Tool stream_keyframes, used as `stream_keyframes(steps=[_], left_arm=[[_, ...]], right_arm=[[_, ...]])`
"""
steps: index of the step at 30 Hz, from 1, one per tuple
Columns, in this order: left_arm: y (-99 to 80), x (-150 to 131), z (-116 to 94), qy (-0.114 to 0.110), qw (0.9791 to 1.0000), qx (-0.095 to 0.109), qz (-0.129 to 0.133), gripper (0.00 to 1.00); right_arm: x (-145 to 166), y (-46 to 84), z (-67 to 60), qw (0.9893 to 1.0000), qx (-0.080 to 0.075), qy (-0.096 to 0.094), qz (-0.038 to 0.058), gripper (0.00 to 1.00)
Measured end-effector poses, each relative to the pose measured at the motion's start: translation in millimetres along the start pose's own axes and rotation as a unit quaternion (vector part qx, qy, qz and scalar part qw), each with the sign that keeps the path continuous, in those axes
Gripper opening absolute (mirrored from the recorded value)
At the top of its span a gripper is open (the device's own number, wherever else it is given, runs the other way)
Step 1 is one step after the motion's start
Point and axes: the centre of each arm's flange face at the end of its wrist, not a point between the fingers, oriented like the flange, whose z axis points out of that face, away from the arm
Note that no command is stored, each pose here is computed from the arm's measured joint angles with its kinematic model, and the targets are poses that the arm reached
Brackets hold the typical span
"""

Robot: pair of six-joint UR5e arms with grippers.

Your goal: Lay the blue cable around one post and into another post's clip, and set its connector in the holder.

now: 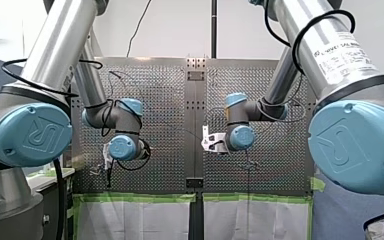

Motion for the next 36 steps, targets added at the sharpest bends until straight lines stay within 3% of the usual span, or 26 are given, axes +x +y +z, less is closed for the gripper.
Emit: stream_keyframes(steps=[6,14,19,24,28,36], left_arm=[[0.6,0,0,0.000,1.0000,-0.001,-0.002,1.00],[1.7,0,0,0.004,1.0000,-0.002,-0.006,1.00],[2.5,1,0,0.006,1.0000,-0.004,-0.006,1.00],[6.1,1,-2,0.009,0.9998,-0.019,-0.006,1.00],[7.8,1,-2,0.009,0.9995,-0.028,-0.007,1.00],[6.2,1,-2,0.008,0.9996,-0.022,-0.017,1.00]], right_arm=[[-3,-17.5,-7.0,0.9997,0.017,-0.003,-0.0155,1.00],[-8,-46.0,-21.5,0.9992,0.019,-0.008,-0.0342,1.00],[-10,-49.2,-25.5,0.9993,0.008,-0.014,-0.0336,1.00],[-10,-45.4,-25.4,0.9994,0.001,-0.019,-0.0281,1.00],[-11,-44.5,-26.3,0.9993,0.000,-0.024,-0.0280,1.00],[-12,-48.3,-28.2,0.9993,0.005,-0.025,-0.0278,1.00]])
